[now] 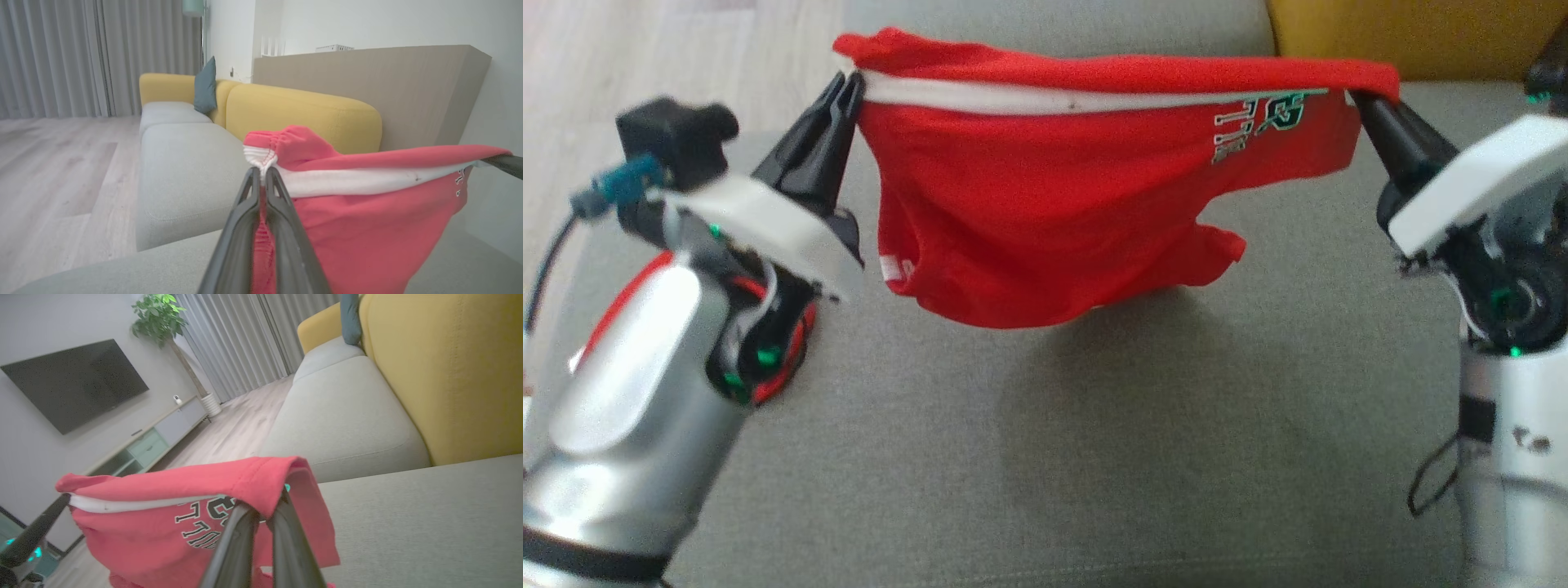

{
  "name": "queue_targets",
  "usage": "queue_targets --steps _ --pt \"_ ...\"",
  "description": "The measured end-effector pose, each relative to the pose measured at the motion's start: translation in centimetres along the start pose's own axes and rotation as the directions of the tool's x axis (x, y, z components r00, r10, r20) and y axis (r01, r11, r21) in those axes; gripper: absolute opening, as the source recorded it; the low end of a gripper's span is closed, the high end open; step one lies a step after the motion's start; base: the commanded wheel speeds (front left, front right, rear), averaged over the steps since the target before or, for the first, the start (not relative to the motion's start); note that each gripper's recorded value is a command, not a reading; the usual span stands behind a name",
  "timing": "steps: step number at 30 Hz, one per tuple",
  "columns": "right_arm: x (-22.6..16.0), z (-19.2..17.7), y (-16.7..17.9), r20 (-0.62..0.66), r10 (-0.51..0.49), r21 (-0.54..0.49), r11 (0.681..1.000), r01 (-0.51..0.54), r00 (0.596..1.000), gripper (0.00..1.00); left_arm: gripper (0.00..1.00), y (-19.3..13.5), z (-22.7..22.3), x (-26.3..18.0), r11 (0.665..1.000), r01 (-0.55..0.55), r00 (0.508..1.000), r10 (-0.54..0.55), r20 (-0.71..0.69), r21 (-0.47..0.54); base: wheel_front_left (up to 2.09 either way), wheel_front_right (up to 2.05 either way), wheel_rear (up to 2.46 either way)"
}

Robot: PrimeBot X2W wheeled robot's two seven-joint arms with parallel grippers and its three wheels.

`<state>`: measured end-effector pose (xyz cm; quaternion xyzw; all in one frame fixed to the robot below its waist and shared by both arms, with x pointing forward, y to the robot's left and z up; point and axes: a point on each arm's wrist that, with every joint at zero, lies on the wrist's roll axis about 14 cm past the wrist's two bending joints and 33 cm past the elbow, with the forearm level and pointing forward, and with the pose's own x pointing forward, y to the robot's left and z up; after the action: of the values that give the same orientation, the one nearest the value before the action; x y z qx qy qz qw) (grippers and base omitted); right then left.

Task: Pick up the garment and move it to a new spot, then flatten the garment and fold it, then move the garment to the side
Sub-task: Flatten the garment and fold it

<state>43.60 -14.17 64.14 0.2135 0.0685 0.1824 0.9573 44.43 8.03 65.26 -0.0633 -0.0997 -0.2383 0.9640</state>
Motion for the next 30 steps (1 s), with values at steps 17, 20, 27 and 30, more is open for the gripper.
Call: queue_targets --steps 17,20,27,30 --pt "17.1 13.3 -3.4 0.375 -0.053 -0.262 0.952 0.161 0.926 0.0 0.0 9.8 3.2 18.8 0.995 -0.098 0.987 0.095 0.126 0.014 0.0 0.0 0.0" --pt "19.4 10.2 -6.2 0.351 -0.094 -0.225 0.957 0.182 0.931 0.0 0.0 10.8 -0.7 20.2 0.99 -0.127 0.985 0.133 0.108 -0.059 0.0 0.0 0.0" --pt "21.2 -2.4 -12.1 0.09 -0.226 -0.078 0.969 0.233 0.97 0.0 0.0 10.9 -13.2 17.7 0.972 -0.171 0.981 0.155 -0.113 -0.159 0.0 0.0 0.0" --pt "20.2 -7.2 -13.1 -0.026 -0.257 -0.048 0.965 0.256 0.966 0.0 0.0 10.4 -16.7 15.5 0.971 -0.183 0.968 0.151 -0.199 -0.156 0.0 0.0 0.0"
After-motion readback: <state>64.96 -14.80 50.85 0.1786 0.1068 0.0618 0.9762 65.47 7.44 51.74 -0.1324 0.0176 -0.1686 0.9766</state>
